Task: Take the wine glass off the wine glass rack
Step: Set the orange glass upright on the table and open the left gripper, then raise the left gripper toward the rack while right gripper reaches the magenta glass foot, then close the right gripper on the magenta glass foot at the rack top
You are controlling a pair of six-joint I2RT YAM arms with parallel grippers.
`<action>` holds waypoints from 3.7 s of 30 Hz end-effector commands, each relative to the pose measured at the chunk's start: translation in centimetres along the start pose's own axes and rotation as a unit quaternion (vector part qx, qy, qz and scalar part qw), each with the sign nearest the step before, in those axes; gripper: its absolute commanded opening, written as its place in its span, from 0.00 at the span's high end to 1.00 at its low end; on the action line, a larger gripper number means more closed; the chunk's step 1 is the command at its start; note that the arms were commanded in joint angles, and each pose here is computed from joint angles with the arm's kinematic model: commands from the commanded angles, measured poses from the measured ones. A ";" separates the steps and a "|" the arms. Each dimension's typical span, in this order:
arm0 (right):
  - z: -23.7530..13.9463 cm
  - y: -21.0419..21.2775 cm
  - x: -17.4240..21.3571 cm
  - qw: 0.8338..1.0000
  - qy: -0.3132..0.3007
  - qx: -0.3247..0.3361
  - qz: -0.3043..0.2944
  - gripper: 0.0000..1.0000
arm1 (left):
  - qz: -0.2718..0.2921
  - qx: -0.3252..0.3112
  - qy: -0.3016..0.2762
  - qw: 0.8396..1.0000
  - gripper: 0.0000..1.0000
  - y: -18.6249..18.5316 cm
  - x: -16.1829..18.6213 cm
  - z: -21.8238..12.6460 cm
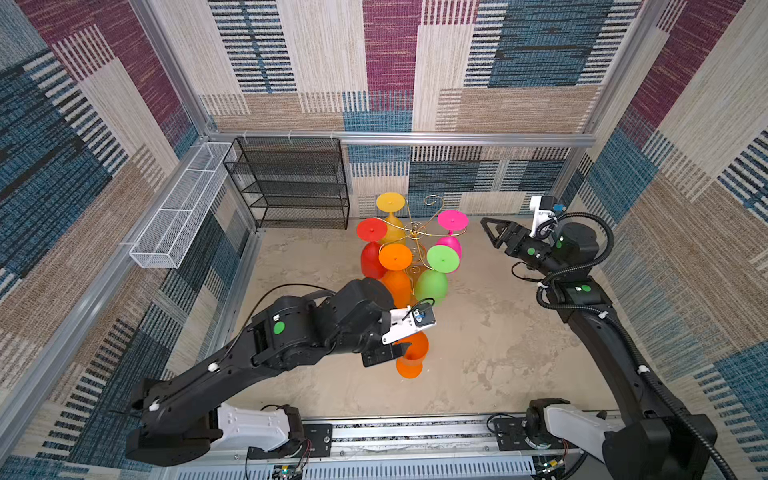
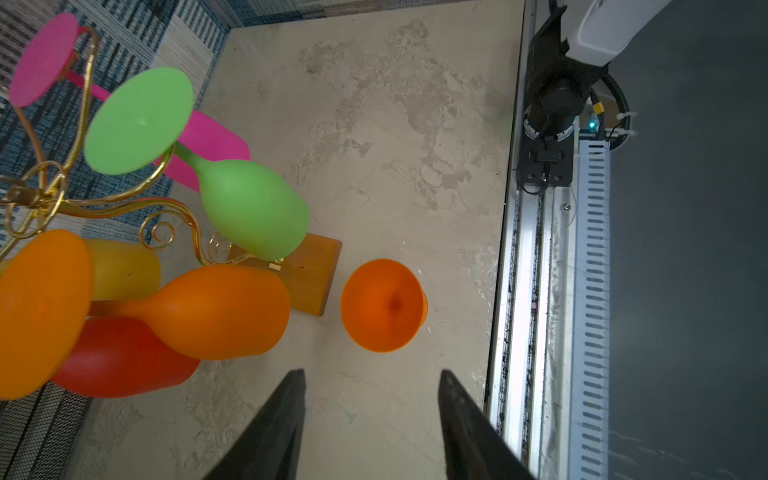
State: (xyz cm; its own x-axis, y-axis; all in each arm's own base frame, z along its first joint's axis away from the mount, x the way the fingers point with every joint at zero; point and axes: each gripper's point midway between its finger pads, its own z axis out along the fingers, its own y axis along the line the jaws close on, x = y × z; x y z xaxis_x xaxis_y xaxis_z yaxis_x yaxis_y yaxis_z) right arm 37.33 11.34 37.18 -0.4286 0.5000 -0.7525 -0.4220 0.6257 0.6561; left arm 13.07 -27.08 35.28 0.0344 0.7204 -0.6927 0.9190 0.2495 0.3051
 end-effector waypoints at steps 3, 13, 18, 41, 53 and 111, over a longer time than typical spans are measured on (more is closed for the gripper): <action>0.7 3.0 -0.2 0.995 0.018 -0.095 0.018 0.14 | -0.059 -0.131 -0.129 0.981 0.38 4.6 -2.8 -3.8; 2.4 2.4 0.7 0.990 0.050 -0.122 0.045 0.26 | -0.165 -0.326 -0.170 0.915 0.17 11.1 -1.5 -7.5; 2.7 2.8 0.6 0.989 0.045 -0.133 0.046 0.30 | -0.206 -0.322 -0.202 0.902 0.17 11.3 -1.5 -8.1; 5.9 3.6 1.0 0.989 0.074 -0.124 0.033 0.56 | -0.223 -0.358 -0.230 0.877 0.15 12.2 -0.2 -10.3; 6.5 3.2 1.6 0.989 0.088 -0.113 0.037 0.72 | -0.218 -0.353 -0.227 0.881 0.15 12.0 -0.1 -9.9; 4.2 3.7 -1.1 0.983 0.066 -0.143 0.090 1.00 | -0.221 -0.338 -0.211 0.890 0.16 11.4 0.8 -8.9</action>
State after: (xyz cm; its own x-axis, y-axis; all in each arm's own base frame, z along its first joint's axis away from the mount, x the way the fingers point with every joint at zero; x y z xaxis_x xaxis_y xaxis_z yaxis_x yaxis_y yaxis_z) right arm 40.35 15.70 39.13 -0.6264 0.4949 -0.6023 -0.4936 0.3462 0.7978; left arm 20.00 -17.86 44.08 0.0155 0.1964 -0.9804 0.4401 0.8791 0.1831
